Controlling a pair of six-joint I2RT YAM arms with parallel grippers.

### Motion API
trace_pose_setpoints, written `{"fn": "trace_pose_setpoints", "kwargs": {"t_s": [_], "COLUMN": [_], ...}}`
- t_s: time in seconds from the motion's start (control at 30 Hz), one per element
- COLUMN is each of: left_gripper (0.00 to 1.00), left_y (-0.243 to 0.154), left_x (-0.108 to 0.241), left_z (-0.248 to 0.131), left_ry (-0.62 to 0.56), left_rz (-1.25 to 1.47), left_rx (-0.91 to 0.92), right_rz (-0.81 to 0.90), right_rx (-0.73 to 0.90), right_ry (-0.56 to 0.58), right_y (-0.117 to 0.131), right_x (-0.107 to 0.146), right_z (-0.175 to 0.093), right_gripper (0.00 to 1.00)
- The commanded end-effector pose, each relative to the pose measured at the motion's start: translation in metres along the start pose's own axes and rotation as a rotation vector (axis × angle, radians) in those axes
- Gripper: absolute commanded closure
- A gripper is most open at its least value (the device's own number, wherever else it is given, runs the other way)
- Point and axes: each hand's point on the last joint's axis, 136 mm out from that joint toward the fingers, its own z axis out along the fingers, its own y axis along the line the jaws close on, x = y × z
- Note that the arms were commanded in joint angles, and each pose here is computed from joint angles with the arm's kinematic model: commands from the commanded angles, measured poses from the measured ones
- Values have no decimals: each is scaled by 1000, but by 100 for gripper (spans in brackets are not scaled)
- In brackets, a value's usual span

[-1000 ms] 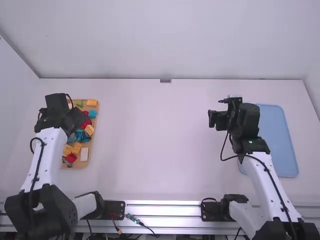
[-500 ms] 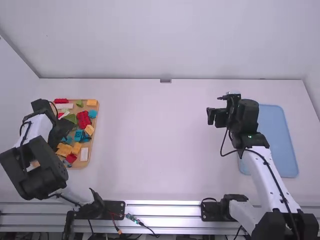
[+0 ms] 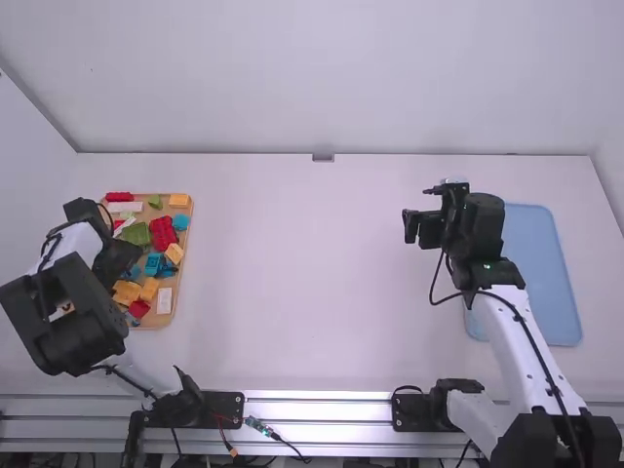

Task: Assemble lego blocks to make yellow taxi

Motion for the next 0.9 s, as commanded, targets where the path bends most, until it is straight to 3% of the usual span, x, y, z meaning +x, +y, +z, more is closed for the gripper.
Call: {"fn": "trace_pose_setpoints", "kwargs": {"t_s": [0.0,0.43,0.87], "left_gripper": [15,4,11], "left_y": [13,31,27], "left_x": [11,19,22], "left_z": [7,27,52], "left_ry": [26,14,-70], "left_rz": [-1,-22,-9], "left_rx": [-45,-78,-19], "right_rz": [-3,0,-1], "right_rx": [-8,-9,-9], "right_ry": [-28,-27,-27], "right_y": [2,2,2], "right_x": [-14,-14,-14], "right_z": [-1,-1,-1], "right_gripper": [1,1,1]}}
